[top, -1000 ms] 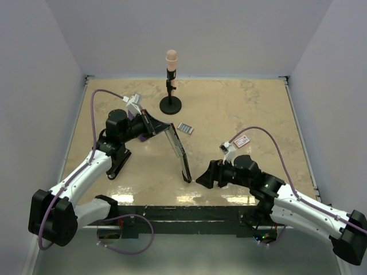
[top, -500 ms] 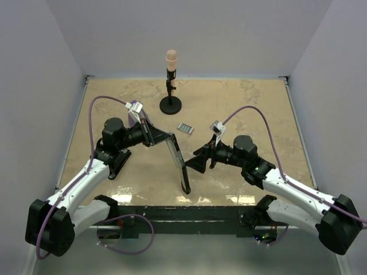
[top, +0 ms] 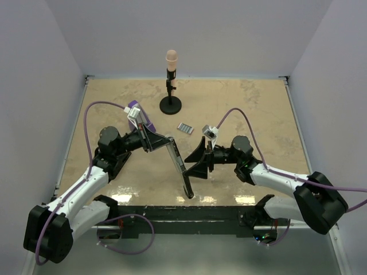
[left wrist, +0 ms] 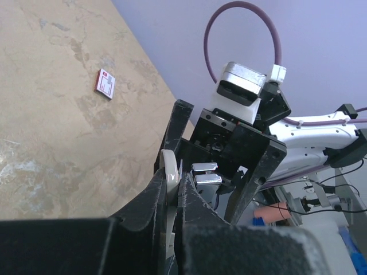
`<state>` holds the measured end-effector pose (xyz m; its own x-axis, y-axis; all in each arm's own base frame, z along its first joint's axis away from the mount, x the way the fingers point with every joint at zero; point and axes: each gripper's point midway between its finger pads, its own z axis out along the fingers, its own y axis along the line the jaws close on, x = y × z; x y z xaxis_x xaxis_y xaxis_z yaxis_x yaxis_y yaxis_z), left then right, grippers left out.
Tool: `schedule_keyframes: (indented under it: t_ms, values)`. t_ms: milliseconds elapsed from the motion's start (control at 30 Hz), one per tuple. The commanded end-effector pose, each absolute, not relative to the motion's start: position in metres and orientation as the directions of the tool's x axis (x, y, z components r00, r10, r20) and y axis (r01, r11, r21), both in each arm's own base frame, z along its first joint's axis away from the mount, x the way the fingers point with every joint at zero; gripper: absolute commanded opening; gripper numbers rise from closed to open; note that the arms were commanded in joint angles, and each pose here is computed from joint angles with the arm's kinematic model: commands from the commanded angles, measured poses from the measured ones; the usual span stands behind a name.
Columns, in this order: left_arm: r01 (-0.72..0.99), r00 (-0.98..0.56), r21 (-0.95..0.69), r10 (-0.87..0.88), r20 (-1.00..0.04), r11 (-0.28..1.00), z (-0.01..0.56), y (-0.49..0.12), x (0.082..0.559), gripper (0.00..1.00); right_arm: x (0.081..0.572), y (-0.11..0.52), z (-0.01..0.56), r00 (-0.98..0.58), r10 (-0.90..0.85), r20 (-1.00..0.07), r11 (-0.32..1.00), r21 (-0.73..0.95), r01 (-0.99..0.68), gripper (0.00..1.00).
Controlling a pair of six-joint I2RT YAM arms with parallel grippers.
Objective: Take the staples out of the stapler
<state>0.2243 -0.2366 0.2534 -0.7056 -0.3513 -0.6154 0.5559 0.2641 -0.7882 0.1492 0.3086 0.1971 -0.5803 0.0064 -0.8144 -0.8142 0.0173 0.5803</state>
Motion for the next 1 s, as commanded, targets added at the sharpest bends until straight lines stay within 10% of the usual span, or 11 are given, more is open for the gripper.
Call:
schedule_keyframes:
  t_ms: [0,367,667,800,967]
  values:
    - [0.657,-0.637,-0.733,-0.39,-0.665,0.175,0.294,-0.237,0.215,0.0,0.142,0.313,0.214,-0.543,0.03,-0.839,-0.097,0.538,-0.837,0.89]
    - [0.656,-0.639,-0.737,-0.399,-0.657,0.162,0.29,-0.237,0.215,0.0,0.124,0.328,0.209,-0.615,0.04,-0.788,-0.19,0.598,-0.779,0.73]
    - [0.666,-0.63,-0.725,-0.39,-0.672,0.174,0.285,-0.236,0.214,0.0,0.119,0.326,0.215,-0.622,0.069,-0.78,-0.21,0.598,-0.774,0.11]
    - [0.649,-0.644,-0.732,-0.361,-0.674,0.21,0.278,-0.237,0.218,0.0,0.126,0.326,0.215,-0.618,0.086,-0.781,-0.156,0.603,-0.783,0.0]
    - [0.649,-0.637,-0.715,-0.329,-0.697,0.259,0.272,-0.237,0.224,0.23,0.149,0.323,0.209,-0.623,0.098,-0.776,-0.002,0.625,-0.78,0.0]
